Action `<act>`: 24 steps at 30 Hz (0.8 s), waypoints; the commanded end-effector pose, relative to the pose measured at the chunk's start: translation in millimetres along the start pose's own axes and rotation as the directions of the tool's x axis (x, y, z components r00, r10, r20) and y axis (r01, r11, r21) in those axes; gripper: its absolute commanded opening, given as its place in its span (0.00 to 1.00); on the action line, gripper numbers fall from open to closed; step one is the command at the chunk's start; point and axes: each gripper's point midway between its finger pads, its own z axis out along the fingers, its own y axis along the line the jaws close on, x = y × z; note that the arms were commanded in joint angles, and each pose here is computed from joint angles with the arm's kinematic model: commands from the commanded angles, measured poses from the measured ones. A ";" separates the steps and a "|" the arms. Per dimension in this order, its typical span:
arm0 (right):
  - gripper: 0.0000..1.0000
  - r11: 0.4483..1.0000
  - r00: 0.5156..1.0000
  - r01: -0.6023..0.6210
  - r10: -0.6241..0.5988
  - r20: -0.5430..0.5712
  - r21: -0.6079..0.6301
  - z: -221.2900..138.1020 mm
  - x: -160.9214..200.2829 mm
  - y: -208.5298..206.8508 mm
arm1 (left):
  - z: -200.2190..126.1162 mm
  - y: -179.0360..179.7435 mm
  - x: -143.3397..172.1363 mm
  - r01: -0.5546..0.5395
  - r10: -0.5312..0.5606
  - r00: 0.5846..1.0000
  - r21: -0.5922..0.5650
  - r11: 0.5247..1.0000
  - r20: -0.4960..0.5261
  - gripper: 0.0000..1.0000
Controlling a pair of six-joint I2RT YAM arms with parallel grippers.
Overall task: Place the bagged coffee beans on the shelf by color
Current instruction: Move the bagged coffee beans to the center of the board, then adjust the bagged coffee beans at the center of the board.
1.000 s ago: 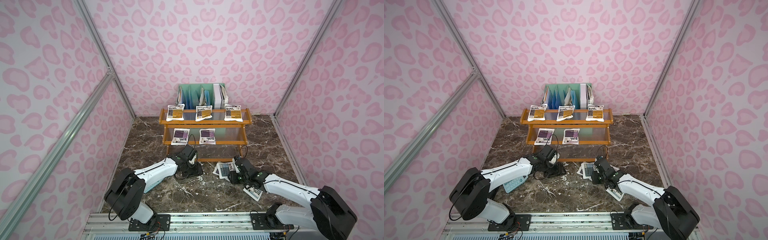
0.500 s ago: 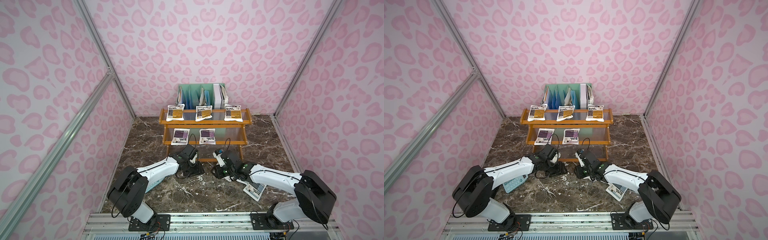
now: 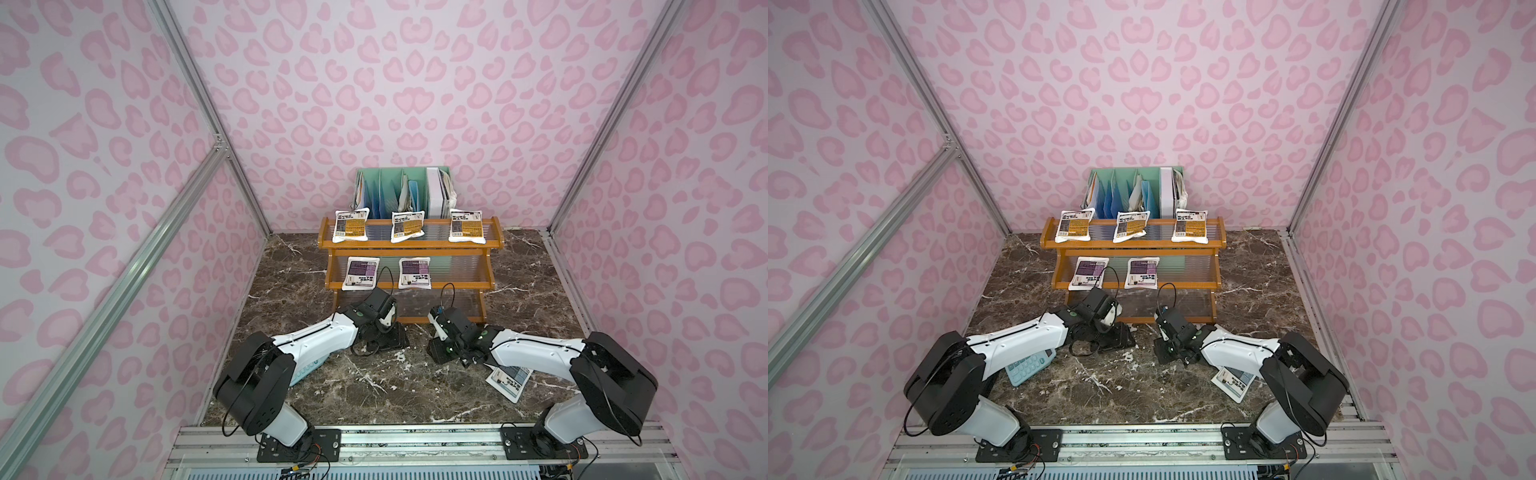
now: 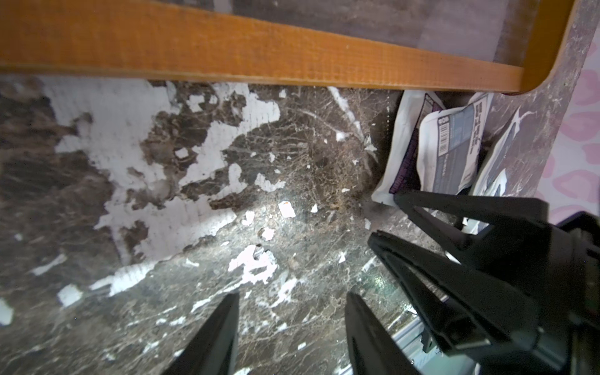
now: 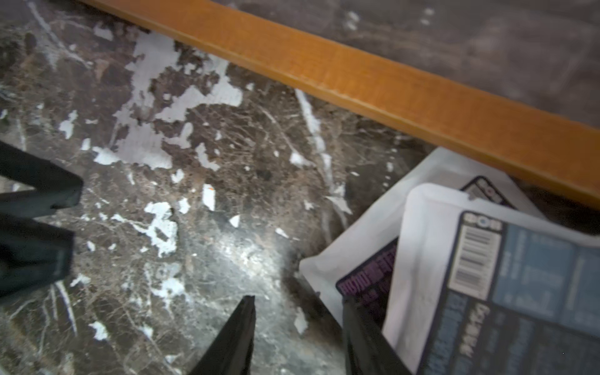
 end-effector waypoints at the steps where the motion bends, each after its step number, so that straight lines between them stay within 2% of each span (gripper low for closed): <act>1: 0.48 0.992 0.998 -0.059 0.060 -0.006 0.115 -6.9 9.1 -32.1 | 2.4 -3.5 1.2 -0.015 0.015 1.000 0.010 1.000 -0.021 0.56; 6: 0.48 0.971 0.992 -0.129 0.128 0.018 0.201 -19.7 12.6 -69.4 | 4.8 -6.7 2.0 -0.023 0.024 0.999 0.017 1.000 -0.033 0.56; 16: 0.51 0.941 0.985 -0.170 0.160 0.058 0.292 -31.9 5.8 -106.4 | 2.9 -6.1 3.2 -0.025 0.025 0.999 0.017 1.000 -0.030 0.56; 20: 0.52 0.927 0.976 -0.218 0.202 0.083 0.304 -35.8 2.0 -118.3 | 1.6 -6.2 3.8 -0.030 0.031 0.999 0.017 0.999 -0.030 0.56; 24: 0.49 0.950 0.982 -0.189 0.180 0.059 0.247 -31.3 9.1 -104.3 | 2.1 -6.3 4.6 -0.033 0.034 0.999 0.015 0.999 -0.033 0.56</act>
